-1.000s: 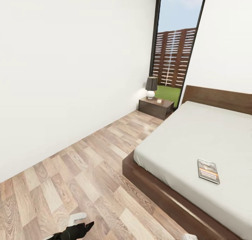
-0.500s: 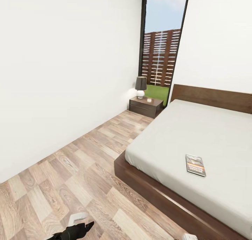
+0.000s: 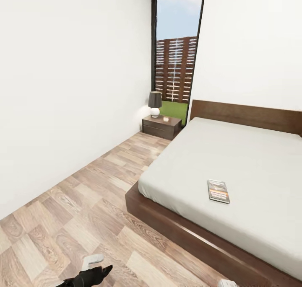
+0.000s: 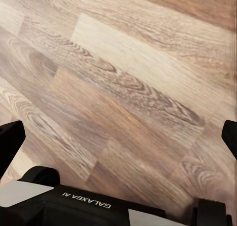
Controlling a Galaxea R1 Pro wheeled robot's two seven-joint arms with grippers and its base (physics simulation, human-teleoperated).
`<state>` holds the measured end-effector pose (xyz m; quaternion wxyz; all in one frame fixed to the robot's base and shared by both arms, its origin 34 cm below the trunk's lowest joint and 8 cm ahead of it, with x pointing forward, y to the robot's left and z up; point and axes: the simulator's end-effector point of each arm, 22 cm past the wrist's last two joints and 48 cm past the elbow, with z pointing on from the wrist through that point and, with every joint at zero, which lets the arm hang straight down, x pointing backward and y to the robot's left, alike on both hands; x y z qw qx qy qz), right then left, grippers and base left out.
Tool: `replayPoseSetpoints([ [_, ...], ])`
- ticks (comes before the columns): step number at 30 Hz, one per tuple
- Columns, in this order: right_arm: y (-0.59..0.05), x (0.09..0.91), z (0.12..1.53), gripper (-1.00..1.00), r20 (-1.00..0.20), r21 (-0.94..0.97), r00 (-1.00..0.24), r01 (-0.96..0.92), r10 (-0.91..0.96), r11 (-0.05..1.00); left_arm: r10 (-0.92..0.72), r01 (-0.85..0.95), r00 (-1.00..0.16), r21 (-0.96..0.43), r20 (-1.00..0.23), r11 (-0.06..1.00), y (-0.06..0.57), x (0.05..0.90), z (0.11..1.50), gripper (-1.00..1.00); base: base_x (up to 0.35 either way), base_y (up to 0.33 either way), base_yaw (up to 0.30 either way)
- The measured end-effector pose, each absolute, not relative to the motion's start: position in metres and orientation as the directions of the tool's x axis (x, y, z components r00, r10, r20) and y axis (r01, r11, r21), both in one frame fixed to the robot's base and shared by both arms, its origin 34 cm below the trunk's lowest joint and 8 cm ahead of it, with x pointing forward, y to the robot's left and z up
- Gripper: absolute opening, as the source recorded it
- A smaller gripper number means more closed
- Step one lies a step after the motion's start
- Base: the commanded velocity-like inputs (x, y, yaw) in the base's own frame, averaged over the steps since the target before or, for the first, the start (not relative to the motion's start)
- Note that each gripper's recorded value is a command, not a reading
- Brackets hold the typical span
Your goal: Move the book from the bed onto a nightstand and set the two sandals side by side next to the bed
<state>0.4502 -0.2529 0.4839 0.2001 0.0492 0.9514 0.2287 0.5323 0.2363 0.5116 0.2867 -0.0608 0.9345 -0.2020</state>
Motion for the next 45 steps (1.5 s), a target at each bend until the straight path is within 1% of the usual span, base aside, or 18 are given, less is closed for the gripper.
replayPoseSetpoints([
  [45,-0.2530,0.4490,0.4827,1.00,-0.355,0.455,-0.916,0.004,0.185,0.891,-0.229,0.001,-0.830,-0.412,-0.509,0.911,0.2364,0.5314,0.5103,1.00,0.000,0.000,-0.295],
])
